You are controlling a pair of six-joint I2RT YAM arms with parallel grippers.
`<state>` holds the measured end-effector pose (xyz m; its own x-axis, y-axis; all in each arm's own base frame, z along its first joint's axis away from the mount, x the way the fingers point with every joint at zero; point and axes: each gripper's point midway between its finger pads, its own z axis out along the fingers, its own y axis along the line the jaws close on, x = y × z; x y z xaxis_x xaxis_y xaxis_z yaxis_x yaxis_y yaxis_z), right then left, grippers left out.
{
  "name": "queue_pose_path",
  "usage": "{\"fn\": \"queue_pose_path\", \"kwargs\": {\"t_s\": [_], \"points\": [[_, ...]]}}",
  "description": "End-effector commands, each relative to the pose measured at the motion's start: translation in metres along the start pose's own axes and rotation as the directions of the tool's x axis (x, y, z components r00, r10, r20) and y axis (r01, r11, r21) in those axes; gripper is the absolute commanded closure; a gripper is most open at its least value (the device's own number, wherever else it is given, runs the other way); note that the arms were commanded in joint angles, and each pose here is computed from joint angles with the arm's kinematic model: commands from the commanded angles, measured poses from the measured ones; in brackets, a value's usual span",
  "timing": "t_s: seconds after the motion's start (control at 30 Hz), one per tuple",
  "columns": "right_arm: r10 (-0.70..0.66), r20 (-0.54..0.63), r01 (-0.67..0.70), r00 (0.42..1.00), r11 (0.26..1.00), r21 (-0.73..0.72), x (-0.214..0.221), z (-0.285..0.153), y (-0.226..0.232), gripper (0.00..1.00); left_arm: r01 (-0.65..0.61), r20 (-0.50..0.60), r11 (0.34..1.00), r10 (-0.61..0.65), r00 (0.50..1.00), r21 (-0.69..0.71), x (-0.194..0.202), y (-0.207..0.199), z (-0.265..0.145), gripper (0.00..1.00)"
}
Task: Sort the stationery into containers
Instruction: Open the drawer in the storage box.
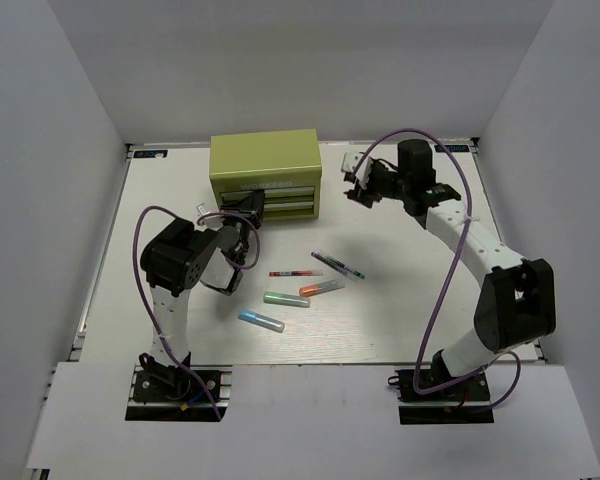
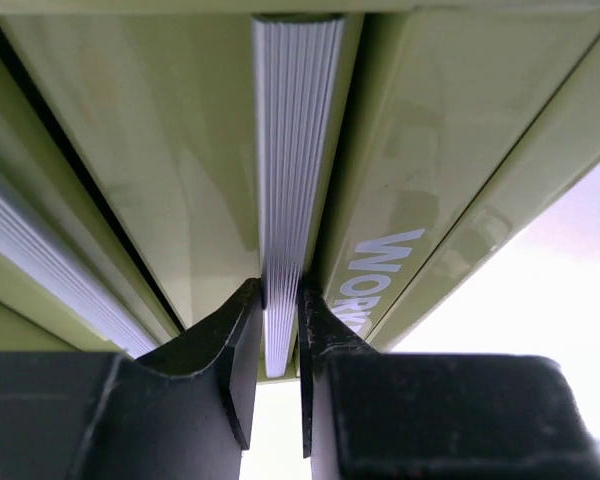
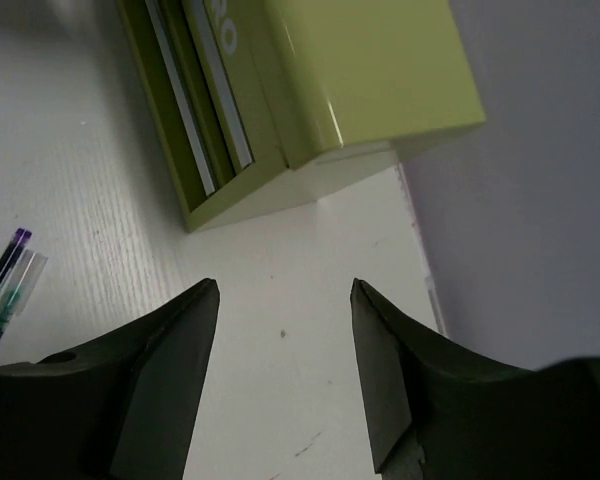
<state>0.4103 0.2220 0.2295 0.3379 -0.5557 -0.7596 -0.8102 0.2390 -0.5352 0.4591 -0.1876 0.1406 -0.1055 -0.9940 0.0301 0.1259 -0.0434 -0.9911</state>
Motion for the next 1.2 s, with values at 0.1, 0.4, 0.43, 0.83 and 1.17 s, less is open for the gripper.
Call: {"fn": "queue_pose_path", "kwargs": {"t_s": [0.1,0.4,0.43,0.83,1.17], "points": [[-0.225,0.121,0.214,0.967,0.972,0.091,-0.054,0.027,-0.027,0.35,0.019,0.039,0.990,-0.024,0.999,0.143,-0.013,-0.020,-0.018,0.92],[-0.364,0.222,0.347,0.905,0.931,0.115,-0.100,0.063,-0.014,0.22,0.003,0.030,0.996,-0.006,1.000,0.089,-0.016,-0.015,-0.042,1.00],[-0.381,0.221,0.363,0.898,0.924,0.119,-0.101,0.067,-0.016,0.21,0.001,0.030,0.997,-0.003,1.000,0.082,-0.018,-0.015,-0.046,1.00],[-0.266,0.093,0.269,0.959,0.963,-0.029,-0.076,0.134,-0.015,0.49,-0.009,-0.013,0.999,0.010,1.000,0.053,-0.015,-0.012,-0.062,1.00],[-0.223,0.080,0.228,0.971,0.972,-0.061,-0.077,0.131,-0.013,0.42,-0.015,-0.044,0.999,0.017,0.999,0.035,-0.012,-0.009,-0.070,1.00]]}}
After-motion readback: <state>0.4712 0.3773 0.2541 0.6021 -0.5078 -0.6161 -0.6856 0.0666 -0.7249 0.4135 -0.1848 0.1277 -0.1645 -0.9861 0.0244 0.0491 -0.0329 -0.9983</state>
